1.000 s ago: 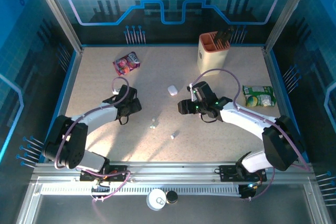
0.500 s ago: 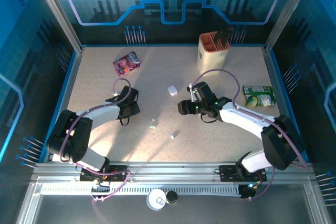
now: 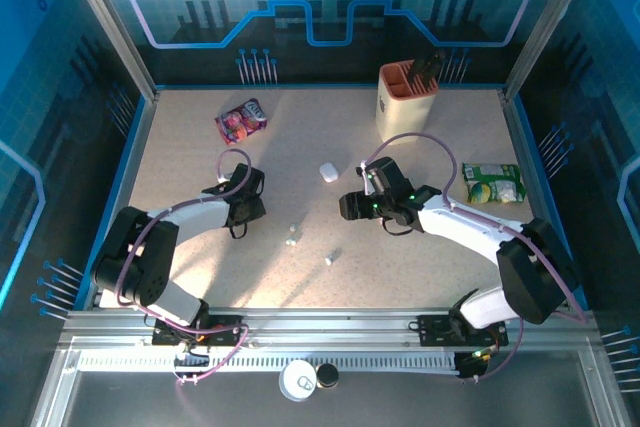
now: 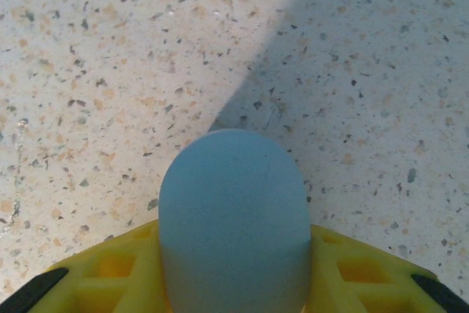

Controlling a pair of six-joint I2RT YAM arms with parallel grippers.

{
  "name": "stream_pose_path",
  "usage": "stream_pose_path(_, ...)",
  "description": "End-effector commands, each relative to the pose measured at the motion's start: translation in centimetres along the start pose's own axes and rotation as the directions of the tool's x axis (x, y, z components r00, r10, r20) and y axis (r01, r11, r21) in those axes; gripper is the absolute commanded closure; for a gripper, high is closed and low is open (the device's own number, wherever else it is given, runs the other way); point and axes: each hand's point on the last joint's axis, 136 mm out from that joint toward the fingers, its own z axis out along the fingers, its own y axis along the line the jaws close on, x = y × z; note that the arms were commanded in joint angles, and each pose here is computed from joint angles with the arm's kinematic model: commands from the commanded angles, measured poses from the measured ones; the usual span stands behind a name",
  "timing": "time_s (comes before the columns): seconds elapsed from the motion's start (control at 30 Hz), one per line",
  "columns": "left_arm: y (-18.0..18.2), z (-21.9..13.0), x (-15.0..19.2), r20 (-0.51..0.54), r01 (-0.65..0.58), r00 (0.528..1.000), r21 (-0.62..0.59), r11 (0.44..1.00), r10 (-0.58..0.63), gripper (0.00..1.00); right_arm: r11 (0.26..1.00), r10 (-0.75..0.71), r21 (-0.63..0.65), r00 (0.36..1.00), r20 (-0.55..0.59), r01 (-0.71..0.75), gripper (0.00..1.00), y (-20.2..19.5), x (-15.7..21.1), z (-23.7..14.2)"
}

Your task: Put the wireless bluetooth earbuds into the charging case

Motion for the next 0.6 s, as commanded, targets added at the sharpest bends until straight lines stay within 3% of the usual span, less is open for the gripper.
stream_pose_path(0.0,-0.8,-0.9,-0.9,0.041,-0.047,0.998,0.061,0.997,0.045,0.67,1.0,0.004,-0.016,1.0,0.002,-0.004,0.3,0.3,0.2,-0.7)
stream_pose_path(0.2,-2.5,-4.0,-2.4,0.155,-0.158,0.979,0.185,0.97,0.13,0.69,0.992,0.07,-0.109,0.997,0.032,-0.066,0.3,1.3,-1.1,-2.5)
stream_pose_path(0.3,-5.0,-6.5,-2.7,0.252,-0.258,0.952,0.342,0.904,0.176,0.65,0.989,0.082,-0.133,0.992,0.091,-0.07,0.31,1.6,-2.1,-4.2)
stream_pose_path(0.33,-6.2,-7.5,-2.5,0.294,-0.306,0.936,0.413,0.858,0.193,0.64,0.988,0.086,-0.139,0.99,0.108,-0.071,0.32,1.7,-2.4,-4.8)
stream_pose_path(0.43,-9.9,-11.5,-1.1,0.452,-0.498,0.857,0.602,0.625,0.247,0.67,0.981,0.108,-0.174,0.985,0.132,-0.084,0.32,2.2,-3.0,-6.0)
stream_pose_path(0.57,-12.7,-16.2,1.6,0.608,-0.652,0.757,0.681,0.333,0.238,0.66,0.96,0.154,-0.249,0.983,0.102,-0.124,0.32,3.1,-3.1,-6.6)
